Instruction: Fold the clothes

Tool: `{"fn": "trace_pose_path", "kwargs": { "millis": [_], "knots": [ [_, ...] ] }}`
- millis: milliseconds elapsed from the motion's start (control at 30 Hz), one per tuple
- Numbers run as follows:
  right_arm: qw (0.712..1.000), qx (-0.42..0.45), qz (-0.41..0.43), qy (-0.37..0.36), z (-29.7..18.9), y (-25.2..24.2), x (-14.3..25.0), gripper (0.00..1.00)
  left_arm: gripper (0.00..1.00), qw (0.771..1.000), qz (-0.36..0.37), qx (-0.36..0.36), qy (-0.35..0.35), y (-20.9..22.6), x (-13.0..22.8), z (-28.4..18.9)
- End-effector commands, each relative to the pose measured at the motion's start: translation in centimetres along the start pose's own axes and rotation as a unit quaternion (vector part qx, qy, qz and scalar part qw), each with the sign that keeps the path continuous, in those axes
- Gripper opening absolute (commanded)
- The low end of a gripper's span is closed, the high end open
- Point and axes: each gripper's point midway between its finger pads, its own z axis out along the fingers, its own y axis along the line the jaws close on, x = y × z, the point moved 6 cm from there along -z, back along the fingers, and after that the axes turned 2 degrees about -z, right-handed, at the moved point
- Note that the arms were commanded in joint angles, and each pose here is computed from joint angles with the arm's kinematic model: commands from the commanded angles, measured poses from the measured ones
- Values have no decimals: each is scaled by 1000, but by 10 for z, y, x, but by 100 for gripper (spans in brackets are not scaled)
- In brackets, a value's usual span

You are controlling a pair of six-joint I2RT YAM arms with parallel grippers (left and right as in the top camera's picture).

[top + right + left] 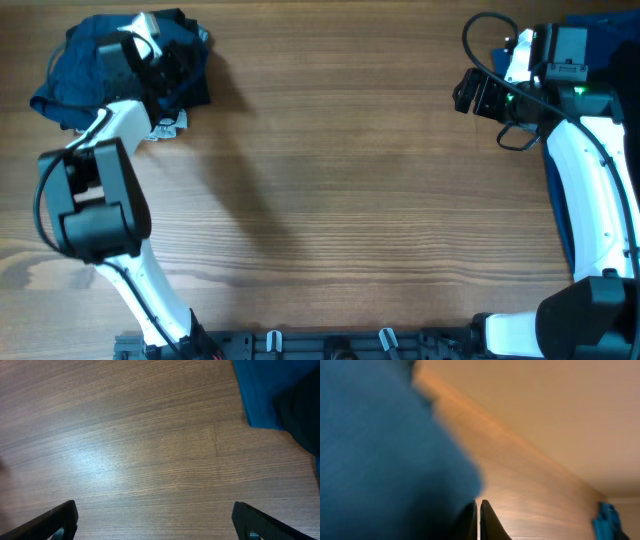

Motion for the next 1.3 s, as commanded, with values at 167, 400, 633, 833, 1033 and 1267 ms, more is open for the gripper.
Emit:
{"fn": "trace_pose_path", "kwargs": {
  "millis": [167,400,633,833,1033,1267],
  "knots": [
    [1000,10,7,5,4,-3,2,100,4,998,-51,19,38,49,18,10],
    [1000,10,7,5,4,-3,2,100,4,987,-11,113,-115,-29,-107,-102],
    [1000,10,7,5,4,-3,2,100,4,975,-149,-13,-164,59,-130,-181],
    [1000,10,7,5,4,-3,2,100,4,968,-195,-104,-120,147,-93,-159],
    [1000,10,6,5,4,-3,2,100,4,957,-227,-149,-102,189,-68,-141],
    [1000,10,7,5,4,-3,2,100,4,979,-149,-59,-127,87,-110,-173]
  ]
}}
